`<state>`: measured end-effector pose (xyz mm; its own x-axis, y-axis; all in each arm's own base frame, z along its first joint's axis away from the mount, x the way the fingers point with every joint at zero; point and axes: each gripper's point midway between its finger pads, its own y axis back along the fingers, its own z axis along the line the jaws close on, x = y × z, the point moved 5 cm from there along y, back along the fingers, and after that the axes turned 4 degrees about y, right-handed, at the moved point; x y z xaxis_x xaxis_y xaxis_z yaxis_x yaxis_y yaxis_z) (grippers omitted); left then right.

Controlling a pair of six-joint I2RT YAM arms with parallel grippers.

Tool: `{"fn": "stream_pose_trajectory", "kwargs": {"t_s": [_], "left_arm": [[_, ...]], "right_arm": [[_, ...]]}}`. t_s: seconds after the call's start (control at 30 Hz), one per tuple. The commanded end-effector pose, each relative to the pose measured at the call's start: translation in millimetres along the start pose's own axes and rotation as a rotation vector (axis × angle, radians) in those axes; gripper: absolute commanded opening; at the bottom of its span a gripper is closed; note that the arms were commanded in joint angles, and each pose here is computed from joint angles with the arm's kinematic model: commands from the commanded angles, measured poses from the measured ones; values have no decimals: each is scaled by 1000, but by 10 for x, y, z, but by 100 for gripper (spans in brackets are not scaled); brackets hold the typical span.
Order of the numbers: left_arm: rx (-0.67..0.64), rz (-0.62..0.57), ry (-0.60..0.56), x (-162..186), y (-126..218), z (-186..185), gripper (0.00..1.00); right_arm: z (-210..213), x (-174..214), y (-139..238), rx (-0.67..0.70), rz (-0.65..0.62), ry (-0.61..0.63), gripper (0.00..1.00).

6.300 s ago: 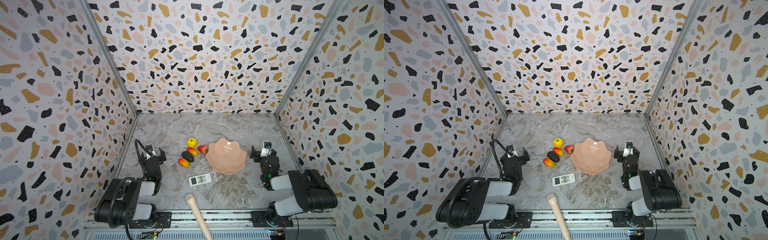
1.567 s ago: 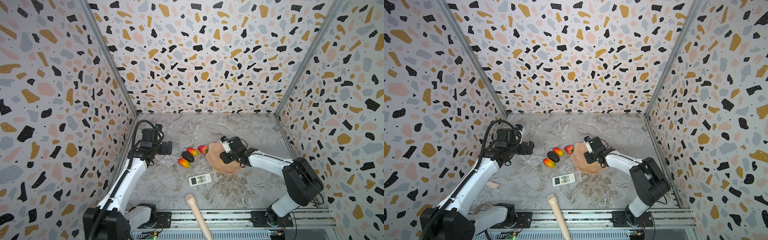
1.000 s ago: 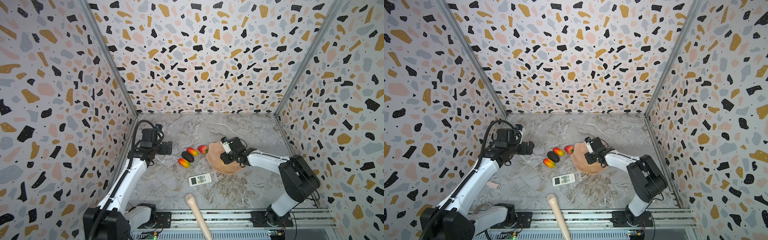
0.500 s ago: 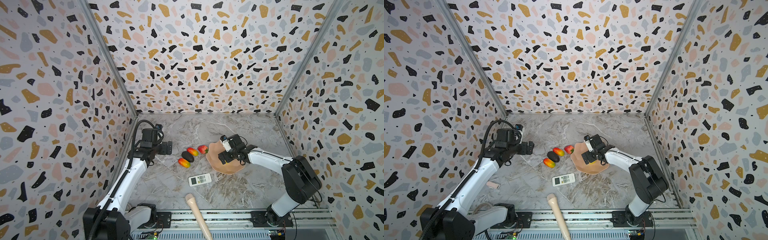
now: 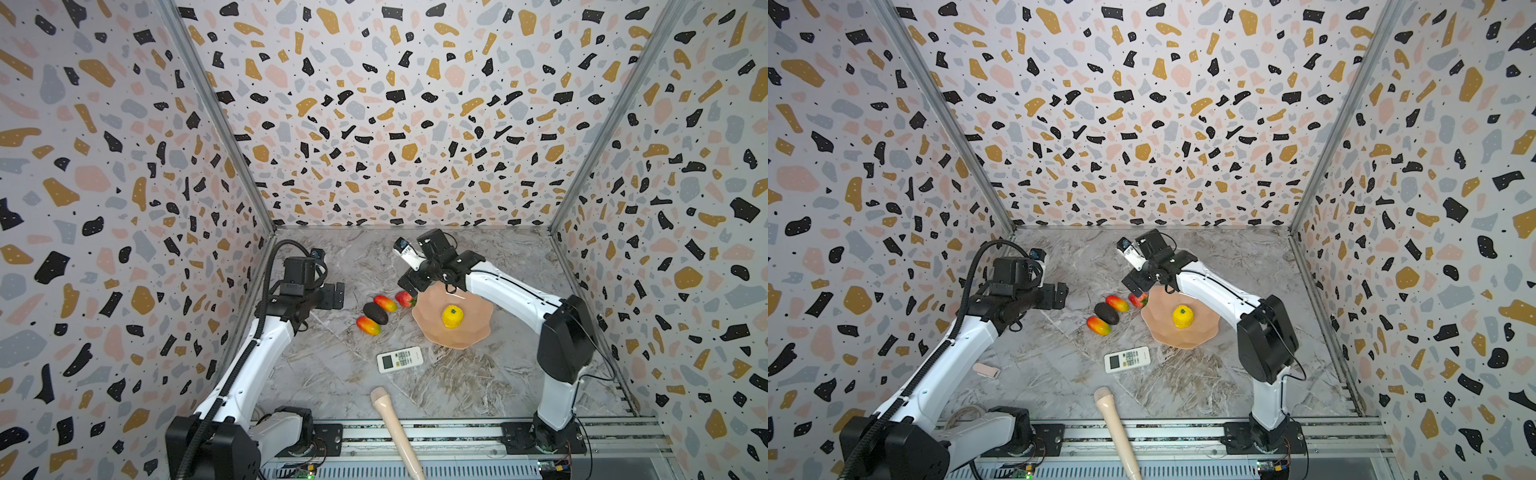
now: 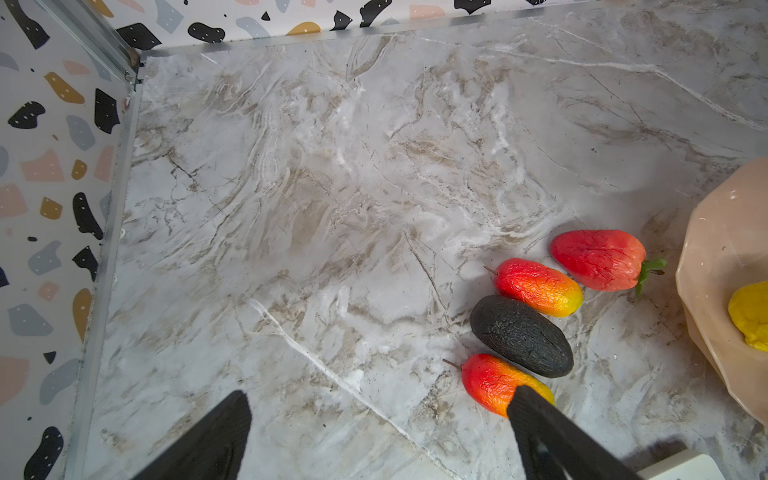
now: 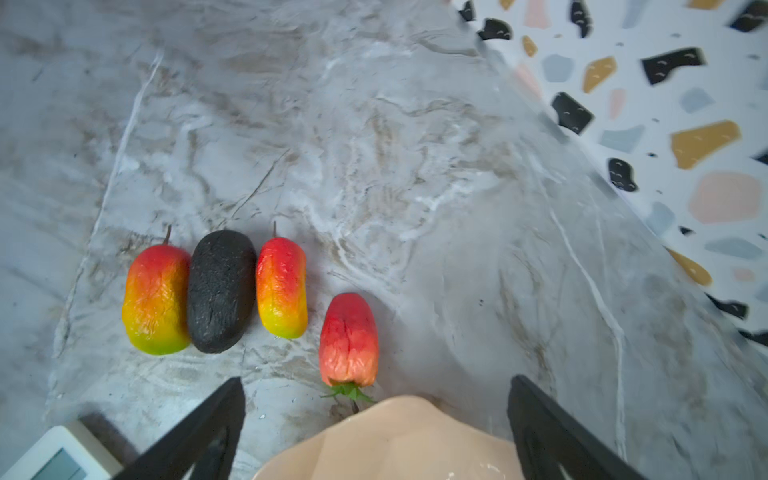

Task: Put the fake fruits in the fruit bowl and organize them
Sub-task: 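Move the right gripper to the red strawberry and grasp it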

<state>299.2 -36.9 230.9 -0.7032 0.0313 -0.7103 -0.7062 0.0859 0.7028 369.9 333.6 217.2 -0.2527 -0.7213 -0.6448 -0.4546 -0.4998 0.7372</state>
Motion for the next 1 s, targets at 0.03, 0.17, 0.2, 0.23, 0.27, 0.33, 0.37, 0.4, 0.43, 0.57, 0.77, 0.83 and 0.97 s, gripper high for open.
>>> {"fn": "stream_pose_trajectory", "kwargs": {"t_s": [0.03,0.17,0.2,0.23,0.27,0.33,0.37,0.4,0.43,0.57,0.77,0.83,0.97], "left_arm": [[-11,-26,-4,-14,45,29,100],[-11,-27,-4,-17,44,29,100],[-10,-26,-4,-16,44,27,100],[-10,-26,-4,-15,44,27,99],[-11,-26,-4,-15,44,29,100],[-11,-27,-5,-14,45,29,100],[-11,-26,-4,-12,44,29,100],[-13,-27,-4,-13,45,31,100],[-13,-27,-4,-14,43,32,100],[-13,-22,-4,-6,37,31,100],[-11,-19,-4,-4,24,29,100],[-11,-19,-3,-4,24,30,100],[-11,-19,-3,-3,28,30,100]], "right_arm": [[67,85,-111,-131,150,135,99],[107,85,-300,-161,181,129,94],[119,100,-365,-157,198,130,93],[116,119,-417,-150,216,130,92],[111,139,-461,-143,233,128,91],[112,177,-541,-136,260,129,91],[121,192,-570,-138,268,131,90],[126,202,-586,-139,273,129,90],[134,213,-608,-142,277,128,89],[163,268,-669,-160,293,125,86],[193,366,-761,-165,322,122,82],[200,390,-783,-165,325,118,81],[201,416,-818,-160,329,111,79]]}}
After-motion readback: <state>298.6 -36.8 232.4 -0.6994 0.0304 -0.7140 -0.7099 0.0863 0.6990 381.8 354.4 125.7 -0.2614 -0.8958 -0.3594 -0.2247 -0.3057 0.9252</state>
